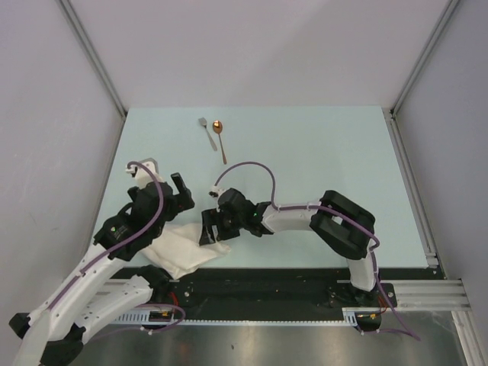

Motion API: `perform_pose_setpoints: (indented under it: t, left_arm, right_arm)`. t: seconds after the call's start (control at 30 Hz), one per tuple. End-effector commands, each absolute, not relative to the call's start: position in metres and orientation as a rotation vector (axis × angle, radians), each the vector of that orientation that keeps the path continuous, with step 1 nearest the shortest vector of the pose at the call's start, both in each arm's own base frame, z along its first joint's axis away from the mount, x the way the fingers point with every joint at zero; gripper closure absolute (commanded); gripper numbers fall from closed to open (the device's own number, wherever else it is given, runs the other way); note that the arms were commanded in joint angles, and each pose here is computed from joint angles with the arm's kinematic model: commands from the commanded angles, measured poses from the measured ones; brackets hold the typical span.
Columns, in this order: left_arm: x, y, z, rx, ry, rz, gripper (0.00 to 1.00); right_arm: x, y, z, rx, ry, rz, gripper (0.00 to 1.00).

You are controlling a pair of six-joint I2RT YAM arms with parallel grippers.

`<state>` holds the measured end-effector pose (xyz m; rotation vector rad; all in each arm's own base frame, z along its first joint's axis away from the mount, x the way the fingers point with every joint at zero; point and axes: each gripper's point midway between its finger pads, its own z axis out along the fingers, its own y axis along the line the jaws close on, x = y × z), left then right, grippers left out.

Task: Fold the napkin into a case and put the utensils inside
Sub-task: Pick up the crumpled napkin from the corner of the board, then move the crumpled napkin to the corner of the board.

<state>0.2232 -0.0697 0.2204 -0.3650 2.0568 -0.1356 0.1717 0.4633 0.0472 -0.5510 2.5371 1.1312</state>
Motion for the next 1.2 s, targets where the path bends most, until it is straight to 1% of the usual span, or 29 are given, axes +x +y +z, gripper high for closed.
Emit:
perform_pose_setpoints:
  t: [0.0, 0.03, 0.07, 0.1, 0.17, 0.2, 0.23, 0.27, 0.33, 0.37, 0.43, 0.47, 0.5, 0.53, 0.57, 0.6, 0.67, 0.7, 0.8, 0.83, 0.87, 0.9, 0.97, 1.03, 1.13, 1.17]
  left_arm:
    - [0.229, -0.073, 0.231, -0.373, 2.030, -0.162, 0.00]
    - [0.230, -0.074, 0.232, -0.371, 2.029, -0.164, 0.00]
    - [0.231, -0.077, 0.231, -0.367, 2.034, -0.170, 0.01]
    - [0.232, -0.079, 0.232, -0.363, 2.035, -0.179, 0.00]
    - [0.234, -0.087, 0.232, -0.331, 2.042, -0.212, 0.00]
    - [0.235, -0.092, 0.232, -0.310, 2.044, -0.233, 0.00]
    - [0.235, -0.098, 0.229, -0.275, 2.058, -0.253, 0.00]
    - [0.236, -0.103, 0.230, -0.230, 2.058, -0.271, 0.00]
    - [0.239, -0.120, 0.232, -0.177, 2.055, -0.358, 0.00]
    - [0.240, -0.125, 0.231, -0.154, 2.057, -0.375, 0.00]
    - [0.242, -0.143, 0.234, -0.102, 2.057, -0.458, 0.00]
    - [0.244, -0.150, 0.231, -0.065, 2.065, -0.479, 0.00]
    - [0.244, -0.158, 0.231, -0.033, 2.067, -0.512, 0.01]
    - [0.243, -0.174, 0.233, 0.019, 2.067, -0.592, 0.02]
    - [0.243, -0.181, 0.231, 0.044, 2.075, -0.622, 0.02]
    - [0.245, -0.190, 0.226, 0.063, 2.095, -0.648, 0.03]
    - [0.240, -0.210, 0.228, 0.123, 2.100, -0.763, 0.04]
    - [0.239, -0.215, 0.226, 0.134, 2.109, -0.783, 0.05]
    - [0.238, -0.222, 0.238, 0.147, 2.058, -0.840, 0.05]
    - [0.238, -0.223, 0.240, 0.149, 2.047, -0.845, 0.05]
    - [0.238, -0.223, 0.245, 0.153, 2.023, -0.854, 0.05]
    - [0.238, -0.223, 0.248, 0.157, 2.011, -0.856, 0.05]
    - [0.237, -0.220, 0.256, 0.163, 1.977, -0.856, 0.05]
    - [0.236, -0.218, 0.260, 0.163, 1.956, -0.856, 0.05]
    - [0.232, -0.218, 0.262, 0.175, 1.935, -0.875, 0.04]
    - [0.229, -0.218, 0.267, 0.187, 1.913, -0.894, 0.05]
  right_arm:
    - [0.163, 0.478, 0.036, -0.588, 2.560, 1.223, 0.31]
    - [0.161, 0.480, 0.037, -0.599, 2.554, 1.243, 0.36]
    - [0.159, 0.479, 0.034, -0.611, 2.560, 1.242, 0.43]
    - [0.163, 0.477, 0.033, -0.605, 2.556, 1.219, 0.62]
    - [0.175, 0.461, 0.039, -0.585, 2.548, 1.167, 0.82]
    - [0.182, 0.455, 0.043, -0.569, 2.537, 1.149, 0.97]
    - [0.190, 0.445, 0.063, -0.549, 2.504, 1.143, 1.00]
    - [0.209, 0.430, 0.070, -0.512, 2.484, 1.107, 1.00]
    - [0.224, 0.393, 0.076, -0.444, 2.500, 1.015, 1.00]
    - [0.246, 0.371, 0.109, -0.368, 2.431, 1.013, 1.00]
    - [0.254, 0.334, 0.117, -0.326, 2.433, 0.933, 1.00]
    - [0.259, 0.318, 0.148, -0.299, 2.351, 0.940, 1.00]
    - [0.271, 0.300, 0.158, -0.274, 2.320, 0.904, 1.00]
    - [0.269, 0.284, 0.164, -0.263, 2.336, 0.866, 1.00]
    - [0.272, 0.269, 0.186, -0.245, 2.292, 0.848, 1.00]
    - [0.286, 0.243, 0.196, -0.176, 2.273, 0.779, 1.00]
    - [0.291, 0.207, 0.219, -0.130, 2.258, 0.680, 1.00]
    - [0.298, 0.176, 0.246, -0.059, 2.185, 0.643, 1.00]
    - [0.296, 0.138, 0.300, -0.056, 2.089, 0.560, 1.00]
    - [0.294, 0.127, 0.306, -0.047, 2.100, 0.533, 1.00]
    - [0.294, 0.125, 0.338, -0.084, 2.031, 0.524, 1.00]
    - [0.292, 0.126, 0.343, -0.098, 2.042, 0.528, 1.00]
    - [0.291, 0.132, 0.373, -0.132, 1.979, 0.571, 1.00]
    - [0.290, 0.148, 0.387, -0.169, 1.953, 0.656, 1.00]
    - [0.281, 0.192, 0.404, -0.244, 1.908, 0.829, 1.00]
    - [0.269, 0.224, 0.400, -0.326, 1.918, 0.902, 1.00]
